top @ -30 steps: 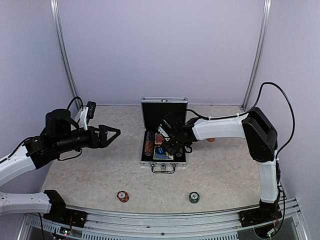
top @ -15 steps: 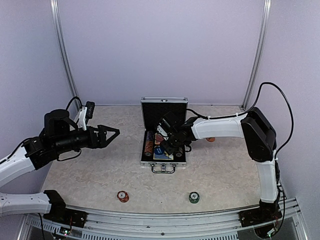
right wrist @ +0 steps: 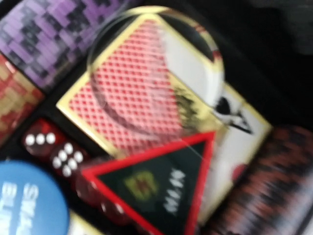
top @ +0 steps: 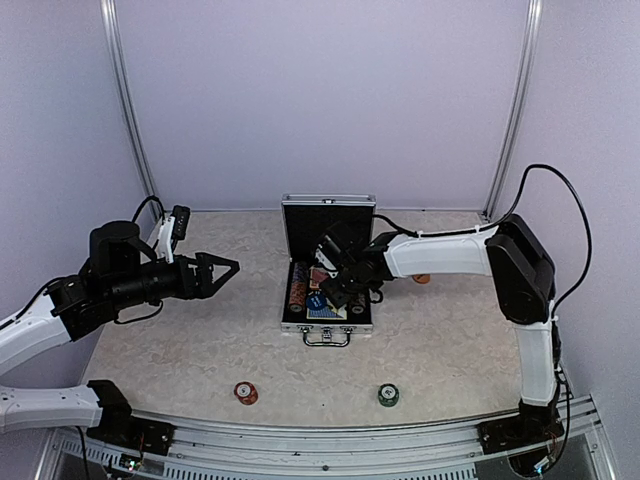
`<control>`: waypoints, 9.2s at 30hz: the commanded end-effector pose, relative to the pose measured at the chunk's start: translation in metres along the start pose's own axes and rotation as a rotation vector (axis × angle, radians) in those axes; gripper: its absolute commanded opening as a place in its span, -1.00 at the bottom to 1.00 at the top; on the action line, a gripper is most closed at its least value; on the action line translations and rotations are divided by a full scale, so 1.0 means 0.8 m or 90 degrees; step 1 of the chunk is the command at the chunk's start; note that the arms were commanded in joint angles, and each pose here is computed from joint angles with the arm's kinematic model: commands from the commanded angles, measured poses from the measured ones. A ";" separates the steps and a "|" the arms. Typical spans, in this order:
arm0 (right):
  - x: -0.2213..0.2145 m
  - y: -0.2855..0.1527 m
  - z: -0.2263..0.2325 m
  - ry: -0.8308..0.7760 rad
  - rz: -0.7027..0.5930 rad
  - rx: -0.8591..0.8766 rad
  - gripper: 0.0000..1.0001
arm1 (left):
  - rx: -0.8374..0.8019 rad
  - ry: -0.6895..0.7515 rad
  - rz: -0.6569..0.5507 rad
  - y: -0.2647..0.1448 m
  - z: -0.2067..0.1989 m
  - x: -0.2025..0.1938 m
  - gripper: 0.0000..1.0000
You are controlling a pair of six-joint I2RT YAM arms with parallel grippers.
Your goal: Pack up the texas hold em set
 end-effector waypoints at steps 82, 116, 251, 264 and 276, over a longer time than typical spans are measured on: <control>-0.207 0.045 -0.220 0.320 0.118 -0.042 0.43 | -0.016 -0.019 0.002 0.009 0.000 -0.002 0.98; -0.221 0.044 -0.204 0.330 0.139 -0.032 0.17 | -0.015 -0.019 0.001 0.007 0.003 -0.005 0.98; -0.191 -0.086 -0.138 0.292 0.134 0.067 0.57 | -0.014 -0.018 0.008 0.005 0.002 -0.005 0.98; -0.208 -0.062 -0.137 0.262 0.196 0.115 0.61 | -0.010 -0.014 0.008 0.005 0.004 -0.007 0.98; -0.220 -0.049 -0.132 0.246 0.235 0.126 0.58 | -0.008 -0.015 0.009 0.007 0.007 -0.007 0.98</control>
Point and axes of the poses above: each gripper's point midway between its finger pads, its own y axis out along the fingers, its own z axis along the line the jaws close on, x = y × z, the point moved 2 cm from there along -y, back along the fingers, and after that the axes turned 7 degrees about -y, right-handed, at the moved point
